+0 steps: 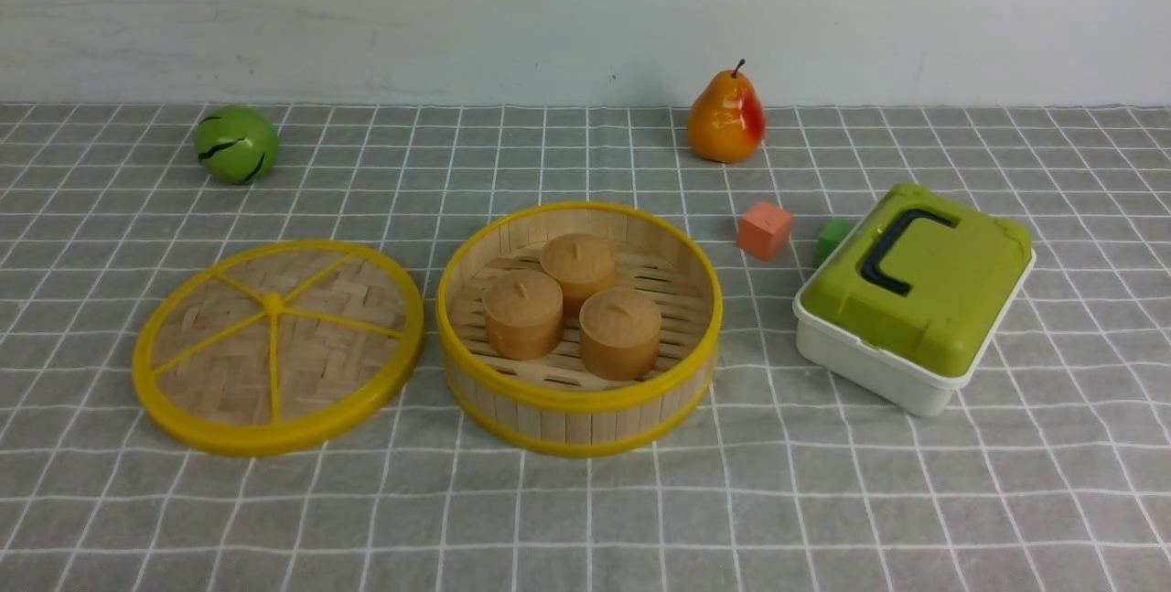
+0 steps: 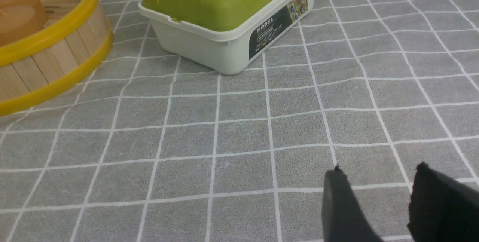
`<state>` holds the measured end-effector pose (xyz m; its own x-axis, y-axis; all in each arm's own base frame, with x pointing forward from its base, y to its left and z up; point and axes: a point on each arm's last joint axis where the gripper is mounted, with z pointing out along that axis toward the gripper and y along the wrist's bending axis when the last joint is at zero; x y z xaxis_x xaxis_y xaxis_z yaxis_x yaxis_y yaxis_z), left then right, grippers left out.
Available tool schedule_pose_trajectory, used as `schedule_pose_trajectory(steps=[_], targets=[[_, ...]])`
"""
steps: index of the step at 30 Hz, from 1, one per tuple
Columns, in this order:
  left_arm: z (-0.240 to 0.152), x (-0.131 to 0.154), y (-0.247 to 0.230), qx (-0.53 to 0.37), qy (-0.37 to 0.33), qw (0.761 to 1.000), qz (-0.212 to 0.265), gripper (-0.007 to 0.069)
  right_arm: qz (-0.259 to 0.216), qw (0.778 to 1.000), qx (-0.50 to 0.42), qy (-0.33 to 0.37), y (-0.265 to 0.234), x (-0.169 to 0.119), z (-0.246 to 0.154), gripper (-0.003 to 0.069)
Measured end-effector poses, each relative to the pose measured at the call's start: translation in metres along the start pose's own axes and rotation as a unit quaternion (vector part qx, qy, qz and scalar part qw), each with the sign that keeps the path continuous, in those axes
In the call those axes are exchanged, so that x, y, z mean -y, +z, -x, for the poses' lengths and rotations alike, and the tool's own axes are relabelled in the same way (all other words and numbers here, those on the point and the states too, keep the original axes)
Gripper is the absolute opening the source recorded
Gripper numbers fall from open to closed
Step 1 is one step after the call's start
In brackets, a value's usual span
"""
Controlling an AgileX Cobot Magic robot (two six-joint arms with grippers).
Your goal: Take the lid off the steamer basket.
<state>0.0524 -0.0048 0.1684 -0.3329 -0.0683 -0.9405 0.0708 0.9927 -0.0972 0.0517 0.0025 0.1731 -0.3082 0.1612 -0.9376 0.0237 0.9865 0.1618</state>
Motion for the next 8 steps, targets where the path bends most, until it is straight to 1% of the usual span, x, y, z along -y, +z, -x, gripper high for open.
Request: schedule_pose_trajectory(steps=[8], targets=[[0.0000,0.0000,0.0000,0.000,0.000,1.000,0.000,0.0019,0.000,1.000,0.000,0.000,0.0000,0.0000,0.0000,0.0242]])
